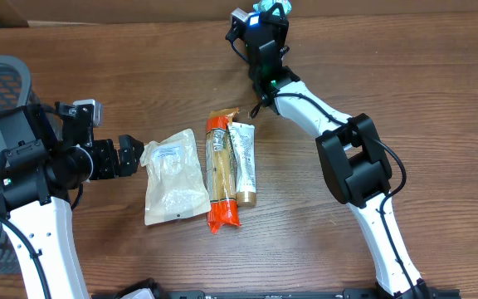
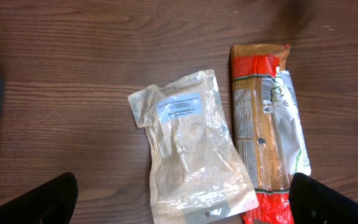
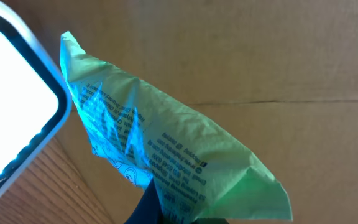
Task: Scan the item barcode
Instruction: 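Hold the green packet's barcode up to the white scanner, then carry the green packet to the right side and release it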
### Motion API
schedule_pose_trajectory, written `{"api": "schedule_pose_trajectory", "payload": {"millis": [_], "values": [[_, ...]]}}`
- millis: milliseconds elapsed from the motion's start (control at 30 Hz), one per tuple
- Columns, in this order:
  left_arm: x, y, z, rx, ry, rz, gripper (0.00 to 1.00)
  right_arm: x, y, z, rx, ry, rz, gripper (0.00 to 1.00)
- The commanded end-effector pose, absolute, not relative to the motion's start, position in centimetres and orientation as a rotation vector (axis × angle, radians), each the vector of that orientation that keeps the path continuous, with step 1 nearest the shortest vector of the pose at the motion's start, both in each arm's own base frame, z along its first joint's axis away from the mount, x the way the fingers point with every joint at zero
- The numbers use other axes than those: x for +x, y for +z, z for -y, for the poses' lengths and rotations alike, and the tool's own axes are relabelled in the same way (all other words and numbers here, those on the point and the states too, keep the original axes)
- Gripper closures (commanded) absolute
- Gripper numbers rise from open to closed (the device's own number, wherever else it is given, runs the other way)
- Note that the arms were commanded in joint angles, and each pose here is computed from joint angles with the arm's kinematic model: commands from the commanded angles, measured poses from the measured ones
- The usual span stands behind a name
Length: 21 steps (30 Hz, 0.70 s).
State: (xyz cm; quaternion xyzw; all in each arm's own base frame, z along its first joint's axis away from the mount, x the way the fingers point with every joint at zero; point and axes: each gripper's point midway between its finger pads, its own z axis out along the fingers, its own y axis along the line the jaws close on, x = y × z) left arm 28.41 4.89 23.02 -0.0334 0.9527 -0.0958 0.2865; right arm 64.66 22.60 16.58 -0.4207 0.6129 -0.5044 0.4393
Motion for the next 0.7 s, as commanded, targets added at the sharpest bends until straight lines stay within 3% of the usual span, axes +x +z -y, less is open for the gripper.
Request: {"api": "schedule_pose_trajectory", "payload": {"millis": [0,200,333,667], "values": [[28.5,23.0,-4.6,-0.046,-0.265,-2.541,0.01,63.6,22.8,-22.6,-0.890,-1.213,-1.511,0.96],[28.5,23.0,-4.6,-0.046,-0.265,-2.541,0.01,60.3,31.2,-20.9,-0.724,-1.023,-1.601,0.96],[28.5,23.0,-4.6,-0.046,-0.265,-2.541,0.01,55.8,35.8,-19.7,-0.651,-0.772,-1.710,0.96],[28.5,23.0,-4.6,-0.046,-0.265,-2.541,0.01,43.2,37.3,-16.0,-0.418,0.454,-2.158,0.96]]}}
